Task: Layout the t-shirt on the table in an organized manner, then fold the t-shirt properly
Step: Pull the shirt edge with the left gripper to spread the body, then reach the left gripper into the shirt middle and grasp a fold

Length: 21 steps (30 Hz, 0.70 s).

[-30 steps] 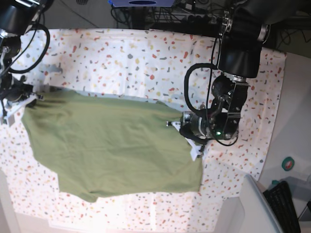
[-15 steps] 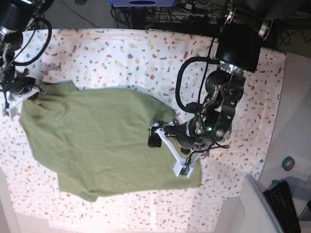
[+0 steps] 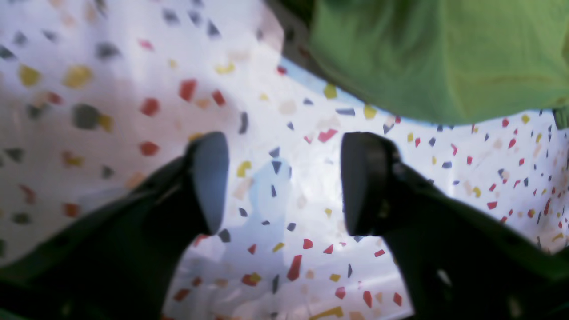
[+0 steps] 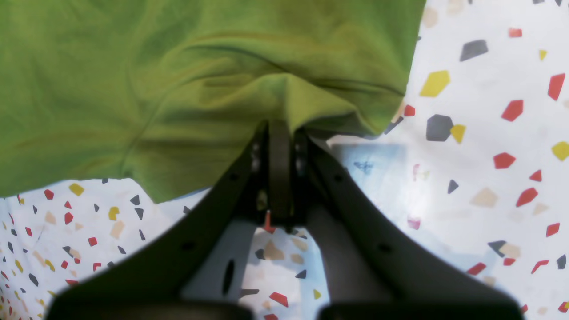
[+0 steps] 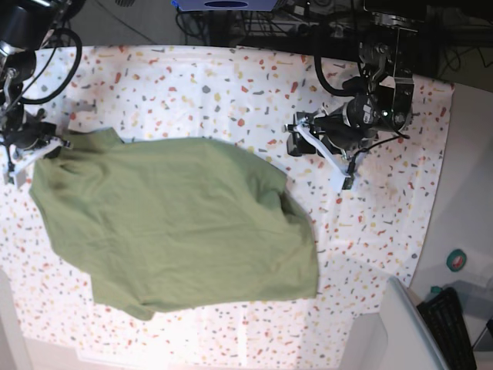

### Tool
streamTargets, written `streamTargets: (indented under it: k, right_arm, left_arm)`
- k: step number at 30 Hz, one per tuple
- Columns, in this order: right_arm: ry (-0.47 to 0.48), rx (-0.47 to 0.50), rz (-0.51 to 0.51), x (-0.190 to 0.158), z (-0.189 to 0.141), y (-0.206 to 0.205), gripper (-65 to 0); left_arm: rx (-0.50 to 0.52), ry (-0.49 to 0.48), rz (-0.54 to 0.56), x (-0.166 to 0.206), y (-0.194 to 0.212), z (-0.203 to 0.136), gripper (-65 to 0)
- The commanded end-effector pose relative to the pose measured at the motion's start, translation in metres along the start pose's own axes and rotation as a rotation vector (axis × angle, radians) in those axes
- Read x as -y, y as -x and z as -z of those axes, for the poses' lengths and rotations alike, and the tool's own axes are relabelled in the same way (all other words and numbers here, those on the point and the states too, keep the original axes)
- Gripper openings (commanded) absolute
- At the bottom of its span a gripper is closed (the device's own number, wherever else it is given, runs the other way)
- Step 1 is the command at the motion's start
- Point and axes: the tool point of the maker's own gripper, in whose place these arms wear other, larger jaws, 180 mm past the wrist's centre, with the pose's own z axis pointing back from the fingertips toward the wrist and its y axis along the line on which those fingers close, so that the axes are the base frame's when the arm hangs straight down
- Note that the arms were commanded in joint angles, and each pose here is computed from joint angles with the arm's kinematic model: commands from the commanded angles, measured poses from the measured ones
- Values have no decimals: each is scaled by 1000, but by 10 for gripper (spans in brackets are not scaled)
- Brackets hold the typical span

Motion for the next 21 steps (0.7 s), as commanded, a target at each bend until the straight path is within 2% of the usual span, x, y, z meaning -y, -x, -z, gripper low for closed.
streamTargets:
  k: [1,5,7,10,13,16,19,21]
  right_arm:
    - [6,51,-14,4,-6,-20,-650]
    - [6,51,-14,4,-6,-20,-650]
    - [8,44,-13,5,-6,-16,-650]
    - [10,37,-15,6,-6,-12,-650]
    - [10,34,-15,6,-6,-11,-650]
    - [11,33,-15,6,-6,-10,-650]
    - [11,33,-15,6,-6,-10,-650]
    - [11,33,-15,6,-6,-10,-650]
  left_arm:
    - [37,5,0,-1,-12,0,-309]
    - [102,-7,-58,-9,-9,16,-293]
    - [156,-6,-58,-10,-19,21,-255]
    - [187,-2,-60,-10,-33,24,-181]
    - [230,-1,-50,-10,-57,23,-153]
    - [247,6,-40,-8,-77,29,-155]
    - [191,50,10,16,-76,50,-161]
    - [143,62,34,23,-67,62,-222]
